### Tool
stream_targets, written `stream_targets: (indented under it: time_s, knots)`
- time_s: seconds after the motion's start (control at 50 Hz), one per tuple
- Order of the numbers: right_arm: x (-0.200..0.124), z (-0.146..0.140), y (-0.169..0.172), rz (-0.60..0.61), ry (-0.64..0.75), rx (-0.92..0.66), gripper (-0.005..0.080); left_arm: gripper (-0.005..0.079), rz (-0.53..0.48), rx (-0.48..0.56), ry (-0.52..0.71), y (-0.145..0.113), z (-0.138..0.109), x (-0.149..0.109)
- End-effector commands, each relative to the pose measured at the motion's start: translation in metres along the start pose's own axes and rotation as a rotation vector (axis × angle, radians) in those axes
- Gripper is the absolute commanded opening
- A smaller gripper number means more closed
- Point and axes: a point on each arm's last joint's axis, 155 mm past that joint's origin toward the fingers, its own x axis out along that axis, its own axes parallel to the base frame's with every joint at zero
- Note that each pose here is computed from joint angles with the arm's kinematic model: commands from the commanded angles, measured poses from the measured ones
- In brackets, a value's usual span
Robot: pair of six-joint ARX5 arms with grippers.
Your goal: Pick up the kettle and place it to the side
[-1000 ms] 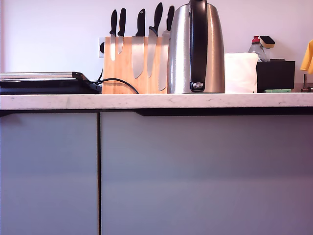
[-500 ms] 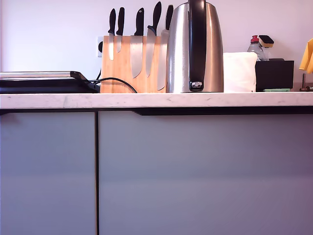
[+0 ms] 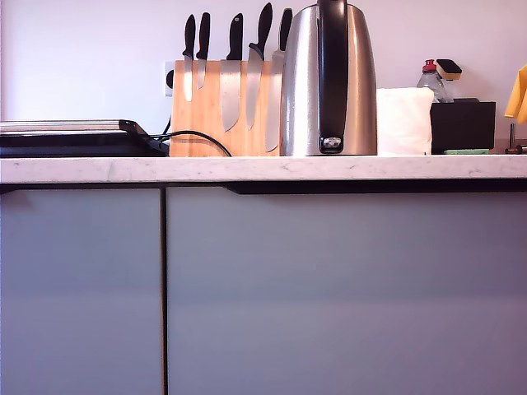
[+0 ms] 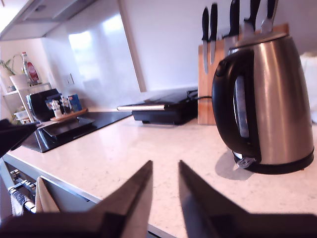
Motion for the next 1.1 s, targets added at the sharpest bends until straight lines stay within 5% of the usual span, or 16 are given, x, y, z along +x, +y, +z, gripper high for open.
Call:
stream_targets:
  time_s: [0.0, 0.16, 0.24, 0.48, 0.8, 1.08]
  knots:
    - [0.007, -0.002, -0.002, 0.015, 0.03, 0.021, 0.0197, 0.0288, -0.035, -0.01, 0.015, 0.001, -0.002, 0.011]
    - [0.021, -0.01, -0.011, 0.026, 0.094, 0.067, 0.0405, 0.0529, -0.145, -0.028, 0.067, -0.003, -0.013, 0.047]
    - [0.027, -0.014, -0.014, 0.038, 0.121, 0.055, 0.0486, 0.0568, -0.205, -0.017, 0.097, -0.011, -0.021, 0.068]
    - [0.046, -0.012, -0.017, 0.074, 0.176, 0.036, 0.0487, 0.0574, -0.33, 0.053, 0.161, -0.032, -0.041, 0.135]
    - [0.09, 0.014, -0.026, 0.127, 0.219, -0.024, 0.0487, 0.0573, -0.336, 0.037, 0.244, -0.003, -0.078, 0.204]
    - [0.133, 0.022, -0.033, 0.206, 0.252, -0.147, 0.0487, 0.0571, -0.383, 0.089, 0.208, 0.01, -0.085, 0.246]
